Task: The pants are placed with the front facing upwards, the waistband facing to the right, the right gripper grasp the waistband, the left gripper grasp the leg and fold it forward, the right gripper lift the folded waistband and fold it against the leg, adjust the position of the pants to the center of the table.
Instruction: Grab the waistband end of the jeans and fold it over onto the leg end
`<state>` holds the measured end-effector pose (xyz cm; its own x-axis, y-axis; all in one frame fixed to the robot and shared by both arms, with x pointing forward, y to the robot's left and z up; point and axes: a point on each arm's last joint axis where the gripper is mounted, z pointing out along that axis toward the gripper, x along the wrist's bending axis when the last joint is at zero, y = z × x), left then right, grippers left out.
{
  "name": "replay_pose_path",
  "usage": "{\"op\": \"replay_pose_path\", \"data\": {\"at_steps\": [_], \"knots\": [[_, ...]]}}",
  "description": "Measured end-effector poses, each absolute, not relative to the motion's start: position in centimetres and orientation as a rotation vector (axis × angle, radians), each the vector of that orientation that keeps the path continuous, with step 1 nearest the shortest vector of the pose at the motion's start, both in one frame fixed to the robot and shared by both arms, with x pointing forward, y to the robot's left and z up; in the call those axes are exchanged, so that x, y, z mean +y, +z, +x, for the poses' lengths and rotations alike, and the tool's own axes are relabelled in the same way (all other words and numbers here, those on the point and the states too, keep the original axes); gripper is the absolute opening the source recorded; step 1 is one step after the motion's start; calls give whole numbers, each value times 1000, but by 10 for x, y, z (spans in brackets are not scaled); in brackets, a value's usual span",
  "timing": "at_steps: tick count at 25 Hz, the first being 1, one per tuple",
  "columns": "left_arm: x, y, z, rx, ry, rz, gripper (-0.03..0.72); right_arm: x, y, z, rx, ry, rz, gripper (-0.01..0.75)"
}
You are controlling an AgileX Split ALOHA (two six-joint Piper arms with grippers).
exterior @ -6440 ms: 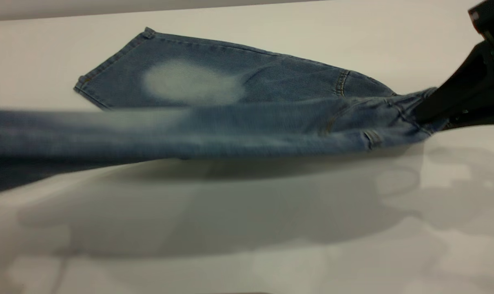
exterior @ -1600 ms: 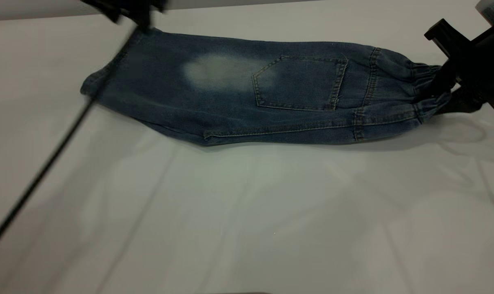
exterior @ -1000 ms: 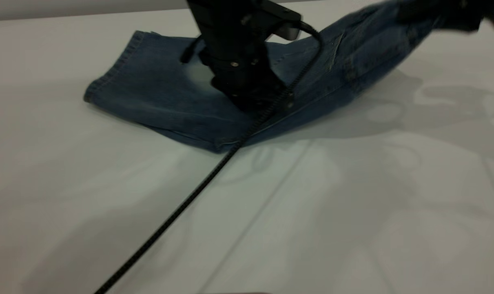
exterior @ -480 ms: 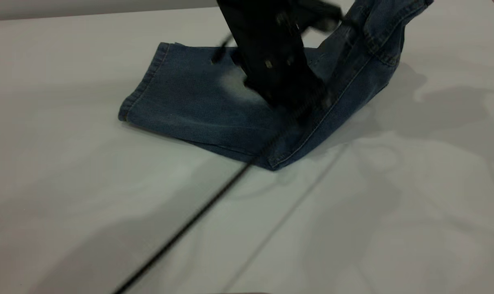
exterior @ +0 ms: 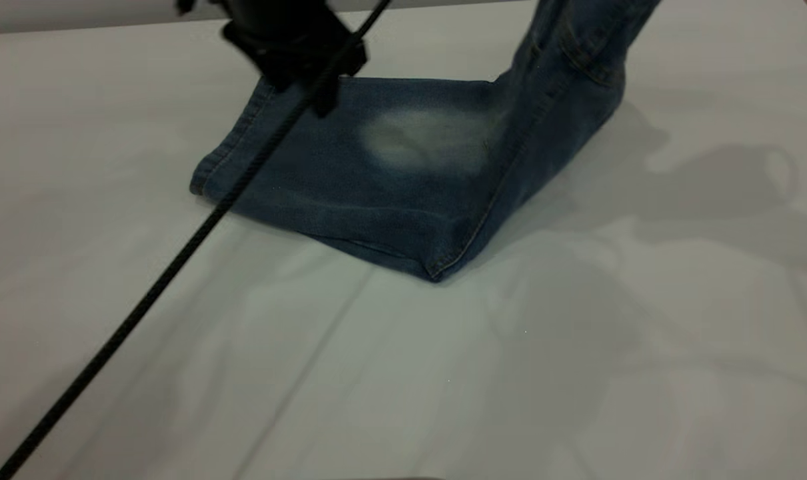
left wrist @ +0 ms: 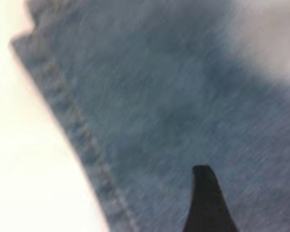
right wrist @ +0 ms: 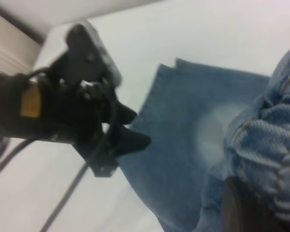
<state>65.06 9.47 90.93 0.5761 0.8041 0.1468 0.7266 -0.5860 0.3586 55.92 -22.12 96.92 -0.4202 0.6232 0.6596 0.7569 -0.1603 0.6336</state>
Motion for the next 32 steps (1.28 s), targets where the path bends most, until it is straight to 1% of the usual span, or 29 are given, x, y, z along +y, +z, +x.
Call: {"op": "replay_pose_path", "data": {"at_steps": [3, 10, 13, 15, 18, 22, 25, 26, 27, 32], "knots": [[97, 899, 651, 1281, 414, 2573, 402, -209, 972, 558, -1976, -1687, -1559, 85], [97, 858, 650, 1309, 347, 2643, 402, -178, 979, 554, -2044, -1708, -1419, 85], [96, 856, 651, 1310, 350, 2635, 402, -169, 978, 554, -2100, -1691, -1414, 85], [96, 864, 652, 1299, 370, 2613, 401, -166, 975, 554, -2148, -1669, -1436, 85], [95, 885, 653, 1282, 406, 2570, 400, -166, 973, 555, -2199, -1654, -1460, 85], [96, 929, 653, 1252, 477, 2490, 400, -166, 972, 557, -2233, -1650, -1475, 85], [105, 972, 651, 1231, 554, 2408, 400, -166, 973, 558, -2238, -1654, -1478, 85], [115, 1001, 650, 1214, 625, 2359, 400, -165, 975, 559, -2243, -1660, -1471, 85], [119, 1017, 647, 1209, 654, 2328, 400, -162, 976, 559, -2249, -1663, -1461, 85], [134, 1089, 624, 1181, 760, 2171, 400, -133, 976, 568, -2292, -1670, -1356, 85]]}}
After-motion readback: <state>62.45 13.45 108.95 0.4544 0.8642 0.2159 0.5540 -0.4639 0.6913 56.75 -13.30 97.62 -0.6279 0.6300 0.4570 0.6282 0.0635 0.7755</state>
